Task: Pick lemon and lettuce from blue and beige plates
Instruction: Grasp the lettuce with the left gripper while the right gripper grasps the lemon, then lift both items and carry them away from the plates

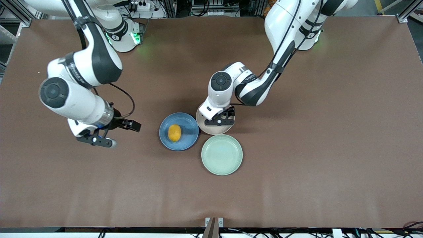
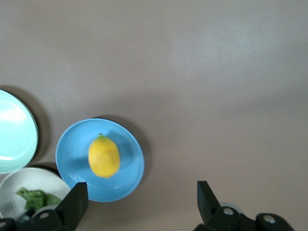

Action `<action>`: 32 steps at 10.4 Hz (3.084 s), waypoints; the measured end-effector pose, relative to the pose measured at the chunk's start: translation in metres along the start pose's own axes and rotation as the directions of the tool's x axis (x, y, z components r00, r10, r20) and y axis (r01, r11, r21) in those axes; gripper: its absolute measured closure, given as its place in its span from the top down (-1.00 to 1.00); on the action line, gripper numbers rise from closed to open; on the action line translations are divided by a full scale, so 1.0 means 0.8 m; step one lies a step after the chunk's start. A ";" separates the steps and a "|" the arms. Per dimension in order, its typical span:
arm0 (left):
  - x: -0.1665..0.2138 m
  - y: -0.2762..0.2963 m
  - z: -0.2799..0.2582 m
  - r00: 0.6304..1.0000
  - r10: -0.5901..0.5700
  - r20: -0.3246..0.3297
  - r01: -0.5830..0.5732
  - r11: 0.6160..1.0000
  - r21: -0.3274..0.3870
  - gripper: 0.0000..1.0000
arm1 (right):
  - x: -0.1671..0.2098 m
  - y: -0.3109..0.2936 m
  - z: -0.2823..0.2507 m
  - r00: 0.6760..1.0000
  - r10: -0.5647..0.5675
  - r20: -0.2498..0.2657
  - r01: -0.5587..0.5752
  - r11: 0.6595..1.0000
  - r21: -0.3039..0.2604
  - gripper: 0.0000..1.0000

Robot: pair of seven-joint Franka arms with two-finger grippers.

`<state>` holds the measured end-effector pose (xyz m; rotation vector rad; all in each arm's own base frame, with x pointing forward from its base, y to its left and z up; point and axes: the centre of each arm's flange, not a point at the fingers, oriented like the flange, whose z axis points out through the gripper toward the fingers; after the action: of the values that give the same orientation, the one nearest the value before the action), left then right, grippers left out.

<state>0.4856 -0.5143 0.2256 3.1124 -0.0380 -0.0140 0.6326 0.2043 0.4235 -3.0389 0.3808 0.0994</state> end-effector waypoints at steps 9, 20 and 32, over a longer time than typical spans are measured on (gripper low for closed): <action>-0.025 0.015 0.053 0.999 0.046 0.022 -0.047 0.998 0.030 1.00 | -0.036 -0.089 0.186 0.994 0.113 -0.006 -0.113 0.991 -0.071 1.00; -0.031 0.030 0.054 0.998 0.068 -0.007 -0.068 0.998 0.004 -0.90 | -0.085 -0.128 0.257 0.996 0.076 -0.037 -0.079 0.994 -0.071 1.00; 0.088 -0.086 -0.075 0.994 -0.090 -0.056 0.092 0.995 0.032 -0.91 | -0.078 -0.111 0.299 0.998 0.016 -0.063 -0.025 0.989 -0.144 0.88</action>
<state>0.5580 -0.4454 0.2832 3.1442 0.1054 0.0705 0.5817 0.3257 0.1960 -3.1885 0.4272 0.0355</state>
